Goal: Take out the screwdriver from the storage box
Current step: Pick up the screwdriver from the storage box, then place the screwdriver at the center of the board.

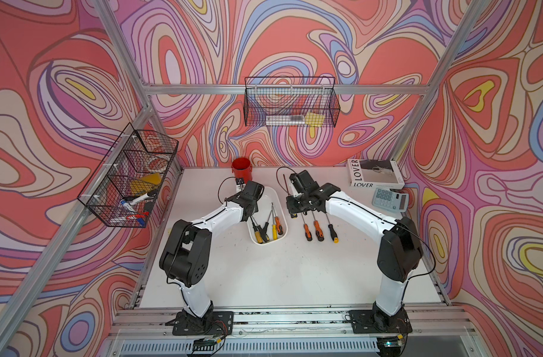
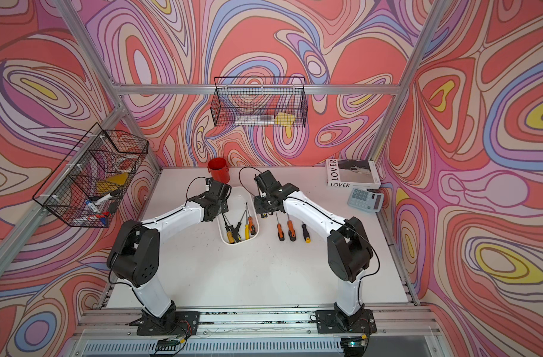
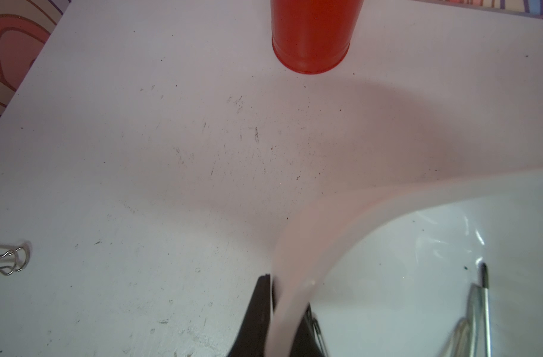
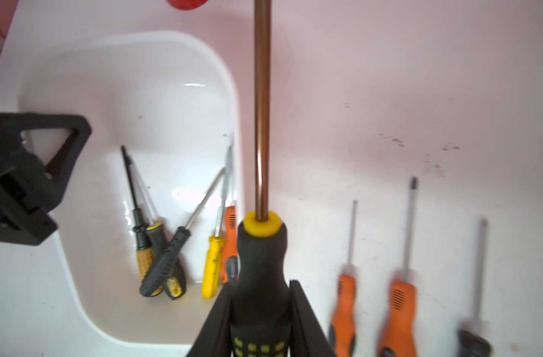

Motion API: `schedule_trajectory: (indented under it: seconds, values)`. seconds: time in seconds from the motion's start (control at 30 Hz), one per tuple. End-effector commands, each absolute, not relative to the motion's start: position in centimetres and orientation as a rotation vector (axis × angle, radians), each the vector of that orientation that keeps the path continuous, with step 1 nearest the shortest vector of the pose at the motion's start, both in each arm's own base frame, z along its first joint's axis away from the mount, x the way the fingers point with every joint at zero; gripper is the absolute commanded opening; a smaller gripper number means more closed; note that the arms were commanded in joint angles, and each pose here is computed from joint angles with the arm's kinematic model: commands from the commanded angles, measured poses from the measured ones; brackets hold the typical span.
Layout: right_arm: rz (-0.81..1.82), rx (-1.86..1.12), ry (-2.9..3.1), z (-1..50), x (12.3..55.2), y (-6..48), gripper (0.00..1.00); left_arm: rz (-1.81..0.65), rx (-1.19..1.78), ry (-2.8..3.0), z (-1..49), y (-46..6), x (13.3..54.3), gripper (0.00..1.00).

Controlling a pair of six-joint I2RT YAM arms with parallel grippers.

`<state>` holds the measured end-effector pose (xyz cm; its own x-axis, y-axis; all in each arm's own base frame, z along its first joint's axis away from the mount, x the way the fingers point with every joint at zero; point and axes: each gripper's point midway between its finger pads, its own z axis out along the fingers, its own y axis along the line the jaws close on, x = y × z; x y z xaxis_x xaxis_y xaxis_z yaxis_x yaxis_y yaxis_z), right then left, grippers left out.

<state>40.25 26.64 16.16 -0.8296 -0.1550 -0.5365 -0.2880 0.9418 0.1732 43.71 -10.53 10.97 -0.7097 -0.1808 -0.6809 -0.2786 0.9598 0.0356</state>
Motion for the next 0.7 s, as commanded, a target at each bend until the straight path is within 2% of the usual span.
schedule_trajectory:
  seconds: [0.0, 0.37, 0.67]
  values:
    - [0.163, -0.259, 2.633, 14.9, 40.1, 20.8, 0.00, 0.225, -0.294, 2.385, 11.1, -10.0, 43.4, 0.00]
    - [-0.121, -0.012, 2.787, 12.1, 40.0, 9.2, 0.00, 0.223, -0.292, 2.391, 10.9, -10.0, 43.3, 0.00]
    - [-0.246, 0.017, 2.961, 6.6, 39.2, 6.3, 0.00, 0.240, -0.292, 2.388, 11.0, -9.7, 43.1, 0.00]
